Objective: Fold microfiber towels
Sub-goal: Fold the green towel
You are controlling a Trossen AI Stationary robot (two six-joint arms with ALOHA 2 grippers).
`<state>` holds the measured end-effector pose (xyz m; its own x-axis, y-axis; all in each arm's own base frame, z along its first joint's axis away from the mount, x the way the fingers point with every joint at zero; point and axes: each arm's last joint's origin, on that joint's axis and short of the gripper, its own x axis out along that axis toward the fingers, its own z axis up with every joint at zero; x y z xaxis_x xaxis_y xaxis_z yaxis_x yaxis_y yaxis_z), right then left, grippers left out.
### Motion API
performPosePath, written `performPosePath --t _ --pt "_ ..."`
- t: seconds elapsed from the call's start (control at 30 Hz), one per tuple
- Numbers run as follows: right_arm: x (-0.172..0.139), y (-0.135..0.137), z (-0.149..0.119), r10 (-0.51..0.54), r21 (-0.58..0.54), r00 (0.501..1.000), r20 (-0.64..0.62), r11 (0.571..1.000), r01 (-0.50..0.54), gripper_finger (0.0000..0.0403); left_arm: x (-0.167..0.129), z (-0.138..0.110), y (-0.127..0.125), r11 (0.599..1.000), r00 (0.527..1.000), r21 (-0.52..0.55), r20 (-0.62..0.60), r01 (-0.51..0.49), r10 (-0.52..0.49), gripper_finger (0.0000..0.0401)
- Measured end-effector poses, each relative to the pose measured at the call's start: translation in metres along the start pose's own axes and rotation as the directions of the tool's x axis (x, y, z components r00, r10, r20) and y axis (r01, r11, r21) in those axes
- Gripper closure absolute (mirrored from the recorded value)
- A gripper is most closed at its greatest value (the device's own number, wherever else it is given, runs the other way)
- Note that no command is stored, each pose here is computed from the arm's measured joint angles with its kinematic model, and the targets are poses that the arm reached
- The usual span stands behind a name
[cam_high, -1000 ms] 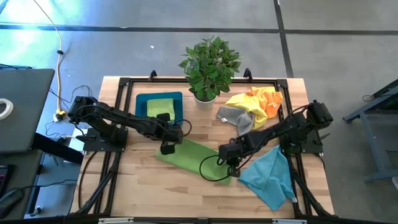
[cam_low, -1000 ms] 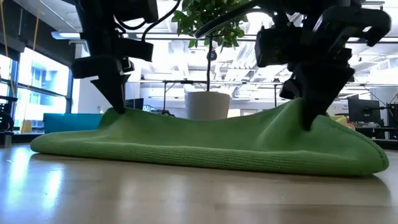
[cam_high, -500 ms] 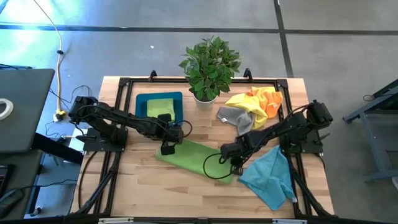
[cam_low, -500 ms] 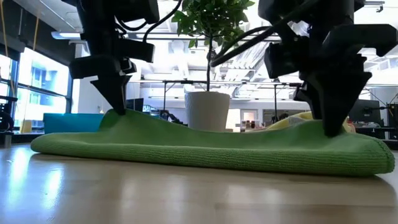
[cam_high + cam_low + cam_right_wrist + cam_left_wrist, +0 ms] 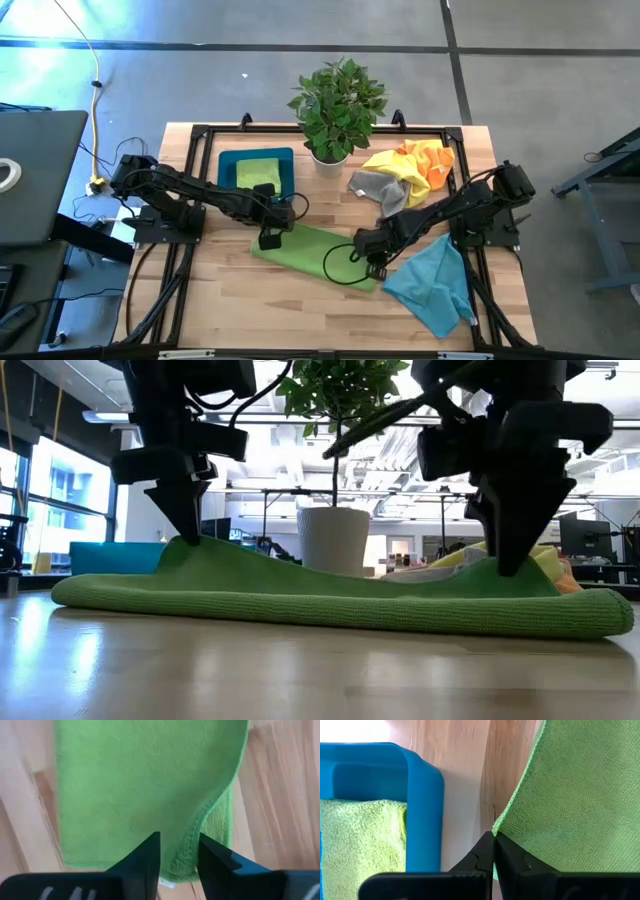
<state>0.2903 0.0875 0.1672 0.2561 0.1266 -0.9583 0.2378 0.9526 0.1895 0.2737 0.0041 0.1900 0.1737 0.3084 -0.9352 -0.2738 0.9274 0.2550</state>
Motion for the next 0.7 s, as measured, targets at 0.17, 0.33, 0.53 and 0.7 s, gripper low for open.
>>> performPosePath --t 0.17,0.33,0.53,0.7 --pt "0.0 -0.003 -0.005 -0.041 0.049 0.998 -0.042 0.998 0.043 0.0262 0.0 0.0 0.0 1.0 1.0 -0.018 0.0 0.0 0.0 0.04" --pt "-0.007 -0.006 -0.01 -0.07 0.095 0.994 -0.078 0.992 0.078 0.025 0.0 -0.003 0.001 1.0 0.999 -0.022 -0.029 -0.02 0.02 0.0372" --pt "-0.032 -0.007 -0.008 -0.107 0.161 0.992 0.059 0.982 0.097 0.0249 0.0 -0.011 0.008 0.999 0.992 -0.023 -0.121 -0.048 0.045 0.0308" --pt "-0.043 -0.006 -0.007 -0.1 0.351 0.987 0.129 0.935 0.049 0.0249 -0.001 -0.011 0.002 0.986 0.98 -0.134 -0.159 0.102 -0.123 0.0274"
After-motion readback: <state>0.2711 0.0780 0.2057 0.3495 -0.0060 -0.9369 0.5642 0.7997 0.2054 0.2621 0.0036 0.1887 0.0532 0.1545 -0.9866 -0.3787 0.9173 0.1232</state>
